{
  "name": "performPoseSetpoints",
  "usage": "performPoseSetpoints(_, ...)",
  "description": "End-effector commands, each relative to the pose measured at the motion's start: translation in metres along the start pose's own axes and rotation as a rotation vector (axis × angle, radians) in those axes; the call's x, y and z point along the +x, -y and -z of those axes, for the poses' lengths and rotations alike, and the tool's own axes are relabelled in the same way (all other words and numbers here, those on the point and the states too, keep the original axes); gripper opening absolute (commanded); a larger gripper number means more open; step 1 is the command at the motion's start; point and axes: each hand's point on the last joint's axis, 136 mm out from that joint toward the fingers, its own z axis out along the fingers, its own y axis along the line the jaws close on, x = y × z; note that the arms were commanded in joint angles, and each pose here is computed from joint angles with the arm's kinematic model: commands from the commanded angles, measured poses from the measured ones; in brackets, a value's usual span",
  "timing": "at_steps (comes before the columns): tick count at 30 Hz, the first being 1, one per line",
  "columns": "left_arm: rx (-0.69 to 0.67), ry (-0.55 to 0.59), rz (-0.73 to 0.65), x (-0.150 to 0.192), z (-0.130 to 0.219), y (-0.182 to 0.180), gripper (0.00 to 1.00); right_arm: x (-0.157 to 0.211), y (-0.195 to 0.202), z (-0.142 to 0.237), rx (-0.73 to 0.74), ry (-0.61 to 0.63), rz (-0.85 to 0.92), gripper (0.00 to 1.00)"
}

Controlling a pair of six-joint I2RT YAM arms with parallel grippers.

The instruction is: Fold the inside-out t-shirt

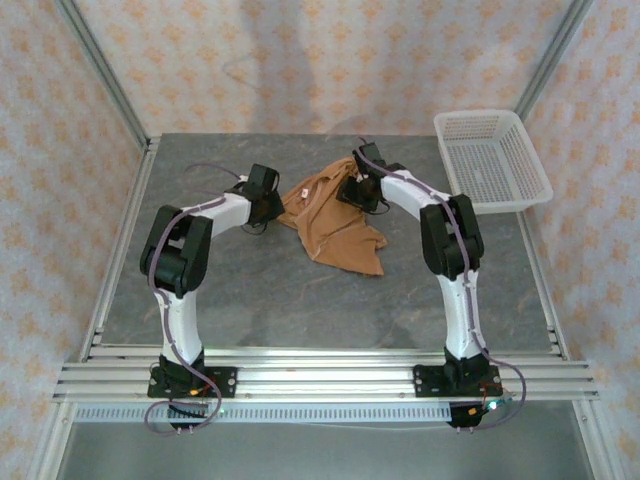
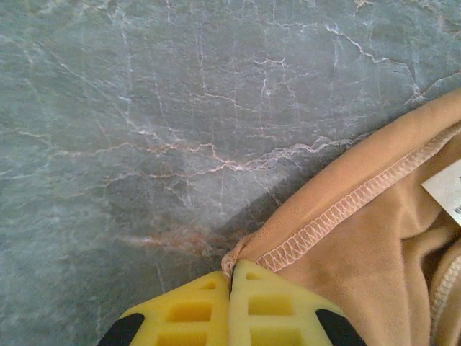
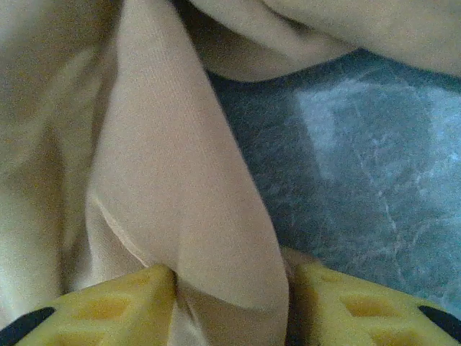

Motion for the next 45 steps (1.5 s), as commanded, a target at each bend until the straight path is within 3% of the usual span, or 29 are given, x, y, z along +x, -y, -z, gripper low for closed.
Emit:
performPoseSetpoints(1,0.019,0.105,0.002,-0.045,0.061,0.013,0.00,-0.019,0.000,0.010,0.050,0.041,0.012,0.10)
performPoseSetpoints(2,0.020,0.122,0.005,-0.054,0.075,0.011,0.00,-0.025,-0.002,0.021,0.063,0.047,0.030,0.00)
performPoseSetpoints(6,0.028,0.212,0.035,-0.096,0.141,-0.004,0.00,-0.049,-0.014,0.098,0.076,0.132,0.102,0.00)
performPoseSetpoints(9,0.039,0.306,0.075,-0.129,0.197,-0.022,0.00,-0.065,-0.024,0.182,0.050,0.255,0.134,0.00)
performPoseSetpoints(14,0.025,0.466,0.128,-0.158,0.287,-0.050,0.00,-0.064,-0.031,0.290,-0.018,0.454,0.151,0.00)
performPoseSetpoints(20,0.057,0.650,0.129,-0.160,0.376,-0.058,0.00,-0.045,-0.039,0.363,-0.125,0.589,0.139,0.00)
performPoseSetpoints(23,0.095,0.677,0.136,-0.154,0.395,-0.057,0.00,-0.038,-0.040,0.377,-0.157,0.611,0.124,0.00)
performPoseSetpoints(27,0.169,0.598,0.143,-0.143,0.372,-0.046,0.00,-0.033,-0.030,0.347,-0.146,0.556,0.094,0.00)
performPoseSetpoints(31,0.203,0.446,0.151,-0.121,0.302,-0.034,0.00,-0.034,-0.007,0.277,-0.085,0.450,0.045,0.00)
performPoseSetpoints(32,0.185,0.407,0.143,-0.114,0.280,-0.032,0.00,-0.038,0.004,0.254,-0.055,0.417,0.026,0.05)
performPoseSetpoints(35,0.124,0.319,0.116,-0.097,0.228,-0.029,0.00,-0.052,0.034,0.201,0.052,0.312,-0.007,0.41)
performPoseSetpoints(37,0.090,0.266,0.112,-0.088,0.200,-0.030,0.00,-0.051,0.055,0.178,0.168,0.218,0.005,0.52)
performPoseSetpoints(41,0.068,0.215,0.109,-0.077,0.173,-0.032,0.00,-0.011,0.068,0.164,0.223,0.108,0.042,0.57)
performPoseSetpoints(45,0.066,0.195,0.105,-0.072,0.161,-0.032,0.00,0.065,0.083,0.157,0.306,0.030,0.126,0.58)
